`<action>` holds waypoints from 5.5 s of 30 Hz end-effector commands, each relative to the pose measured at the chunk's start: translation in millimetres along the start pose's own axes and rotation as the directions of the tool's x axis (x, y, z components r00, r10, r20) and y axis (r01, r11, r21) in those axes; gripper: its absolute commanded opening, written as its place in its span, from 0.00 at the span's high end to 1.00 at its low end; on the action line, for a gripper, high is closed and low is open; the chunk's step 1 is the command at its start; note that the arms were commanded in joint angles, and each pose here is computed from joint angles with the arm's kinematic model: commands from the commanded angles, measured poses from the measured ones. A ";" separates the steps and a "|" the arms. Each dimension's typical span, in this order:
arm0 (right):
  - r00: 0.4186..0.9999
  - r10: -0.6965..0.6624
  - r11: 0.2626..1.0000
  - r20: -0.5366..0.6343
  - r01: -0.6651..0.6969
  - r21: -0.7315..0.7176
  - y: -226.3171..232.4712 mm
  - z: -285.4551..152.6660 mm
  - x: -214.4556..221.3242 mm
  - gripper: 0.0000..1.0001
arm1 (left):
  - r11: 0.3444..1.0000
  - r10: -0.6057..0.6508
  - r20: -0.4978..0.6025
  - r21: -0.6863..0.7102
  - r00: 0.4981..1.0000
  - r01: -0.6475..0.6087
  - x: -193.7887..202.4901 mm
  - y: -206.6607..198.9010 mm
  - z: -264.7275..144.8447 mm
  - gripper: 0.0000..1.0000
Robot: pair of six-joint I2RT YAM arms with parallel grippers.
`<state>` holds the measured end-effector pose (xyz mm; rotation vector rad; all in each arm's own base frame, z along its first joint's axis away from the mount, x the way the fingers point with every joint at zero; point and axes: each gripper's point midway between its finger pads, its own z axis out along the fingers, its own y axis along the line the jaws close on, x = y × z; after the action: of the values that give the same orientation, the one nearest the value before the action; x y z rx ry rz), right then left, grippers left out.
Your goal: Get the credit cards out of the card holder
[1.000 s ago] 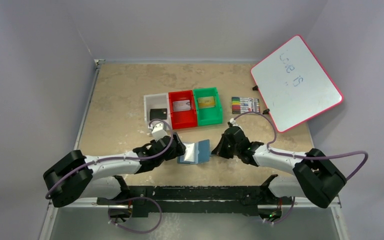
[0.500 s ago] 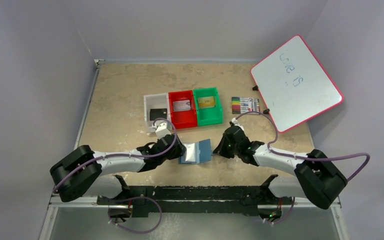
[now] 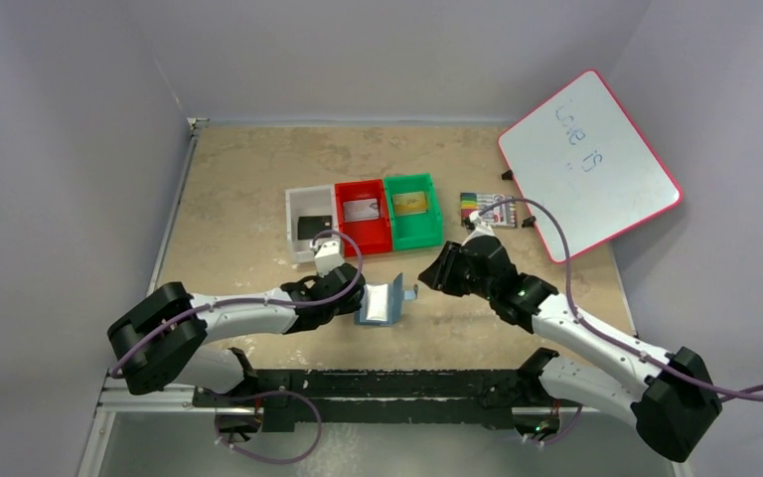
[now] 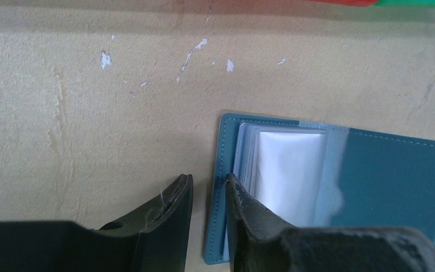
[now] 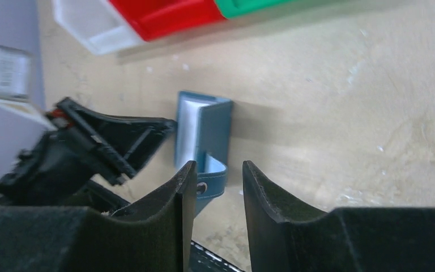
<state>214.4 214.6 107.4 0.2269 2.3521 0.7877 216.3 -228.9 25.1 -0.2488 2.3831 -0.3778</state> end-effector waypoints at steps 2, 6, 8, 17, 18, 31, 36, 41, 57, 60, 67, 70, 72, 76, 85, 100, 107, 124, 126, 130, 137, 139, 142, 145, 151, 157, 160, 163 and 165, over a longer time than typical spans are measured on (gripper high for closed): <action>0.991 -0.114 0.972 0.075 0.127 -0.199 55.9 -21.2 -31.3 0.63 | 1.000 0.013 0.041 0.014 0.999 -0.014 -11.5 -10.2 -5.8 0.73; 0.987 -0.144 0.935 0.072 0.160 -0.318 84.3 -23.0 -33.2 0.63 | 0.999 0.003 0.039 0.036 0.999 -0.005 -10.4 -15.6 -6.5 0.73; 0.984 -0.175 0.932 0.024 0.174 -0.319 87.0 -13.6 -27.4 0.64 | 0.999 -0.002 0.038 0.045 0.999 0.001 -9.4 -16.9 -6.6 0.73; 0.951 -0.301 0.910 -0.070 0.265 -0.318 125.7 18.7 -3.5 0.64 | 0.997 -0.035 0.040 0.068 0.999 0.032 -7.7 -16.4 -9.6 0.72; 0.951 -0.296 0.920 -0.085 0.260 -0.294 122.4 25.6 -1.4 0.65 | 0.997 -0.041 0.042 0.074 0.998 0.037 -7.9 -17.2 -10.1 0.72; 0.908 -0.344 0.928 -0.238 0.368 0.060 43.9 59.9 21.1 0.63 | 0.995 -0.047 0.034 0.095 0.998 0.044 -8.1 -19.5 -14.3 0.71; 0.904 -0.319 0.921 -0.285 0.366 0.131 16.7 48.4 33.1 0.64 | 0.993 -0.035 0.026 0.112 0.999 0.032 -9.5 -23.7 -18.8 0.70; 0.933 -0.301 0.945 -0.196 0.320 0.071 37.4 35.6 17.8 0.61 | 0.993 -0.002 0.019 0.118 1.000 0.000 -14.3 -30.5 -23.5 0.69; 0.993 0.095 0.978 -0.065 -0.080 0.194 12.3 -11.4 17.9 0.29 | 0.937 0.000 -0.029 0.350 1.000 0.010 -16.8 -95.6 -27.2 0.54; 0.985 0.163 0.979 -0.056 -0.154 0.132 15.2 -9.2 24.4 0.30 | 0.925 -0.012 -0.029 0.379 1.000 0.022 -16.5 -96.2 -32.5 0.52; 0.956 0.292 0.942 -0.016 -0.285 0.179 7.1 0.4 26.7 0.30 | 0.822 0.034 -0.134 0.568 0.990 0.049 2.8 -128.4 -51.3 0.52; 0.942 0.334 0.919 -0.018 -0.321 0.227 -3.8 2.3 34.8 0.32 | 0.801 0.052 -0.159 0.596 0.986 0.054 7.9 -134.4 -53.9 0.52; 0.940 0.340 0.917 -0.017 -0.327 0.227 -4.6 1.6 35.4 0.32 | 0.790 0.062 -0.166 0.611 0.984 0.053 9.8 -136.9 -56.2 0.53; 0.936 0.351 0.911 -0.008 -0.339 0.234 -6.4 -1.8 34.5 0.35 | 0.779 0.108 -0.188 0.626 0.976 0.034 17.0 -140.4 -57.1 0.57; 0.924 0.376 0.906 -0.069 -0.352 0.235 -8.6 3.4 51.5 0.46 | 0.761 0.149 -0.218 0.648 0.964 0.030 27.5 -144.9 -59.4 0.64; 0.988 0.112 0.994 -0.110 -0.112 0.004 32.0 16.6 37.8 1.00 | 0.918 -0.001 -0.005 0.397 1.000 0.003 -24.7 -86.8 -64.6 0.52; 0.949 -0.285 0.910 -0.131 0.225 -0.348 93.5 24.3 40.5 1.00 | 0.985 -0.138 0.245 0.139 0.960 0.106 -81.2 -3.2 -97.9 0.46; 0.888 -0.360 0.923 -0.286 0.293 -0.251 9.3 86.6 69.8 1.00 | 0.971 -0.119 0.096 0.217 0.988 0.096 -31.7 -3.9 -77.4 0.36; 0.885 -0.362 0.925 -0.291 0.302 -0.233 3.2 88.8 71.6 1.00 | 0.977 -0.102 0.092 0.199 0.991 0.082 -29.8 -3.9 -73.1 0.36; 0.882 -0.368 0.924 -0.294 0.314 -0.217 -0.2 89.9 71.1 1.00 | 0.977 -0.081 0.088 0.202 0.993 0.061 -30.8 -11.5 -70.2 0.35; 0.901 -0.357 0.926 -0.248 0.307 -0.219 15.0 86.2 54.8 1.00 | 0.948 -0.127 0.105 0.306 0.986 0.089 -45.8 -38.8 -80.7 0.33; 0.907 -0.355 0.924 -0.224 0.305 -0.231 22.5 82.8 48.3 1.00 | 0.939 -0.143 0.116 0.330 0.983 0.097 -51.2 -43.6 -84.9 0.32; 0.911 -0.351 0.922 -0.215 0.297 -0.249 33.2 73.4 42.2 1.00 | 0.932 -0.139 0.123 0.350 0.983 0.088 -56.3 -49.2 -90.4 0.31; 0.916 -0.346 0.924 -0.203 0.294 -0.245 40.7 66.6 33.6 1.00 | 0.930 -0.117 0.120 0.362 0.986 0.066 -58.1 -54.9 -93.6 0.31; 0.913 -0.344 0.926 -0.219 0.292 -0.238 40.7 64.9 34.3 1.00 | 0.928 -0.065 0.100 0.371 0.993 0.023 -52.0 -64.9 -87.1 0.30; 0.919 -0.323 0.933 -0.226 0.270 -0.237 50.3 59.2 28.1 1.00 | 0.971 0.010 0.030 0.239 0.999 -0.017 -28.0 -49.1 -58.7 0.32; 0.922 -0.315 0.936 -0.225 0.262 -0.235 53.3 55.0 25.4 0.99 | 0.973 0.003 0.021 0.230 1.000 -0.008 -21.9 -45.6 -53.4 0.38; 0.922 -0.310 0.938 -0.231 0.259 -0.229 54.0 51.4 24.5 0.99 | 0.969 -0.012 0.028 0.247 1.000 0.005 -22.4 -45.9 -54.8 0.49; 0.922 -0.307 0.941 -0.236 0.257 -0.222 53.8 48.9 24.0 0.98 | 0.972 -0.020 0.041 0.233 0.999 0.010 -24.3 -41.0 -55.0 0.58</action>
<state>217.9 284.0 69.5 -0.3334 2.5083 0.9096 195.3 -247.9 80.2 -0.1368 2.3265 -0.6039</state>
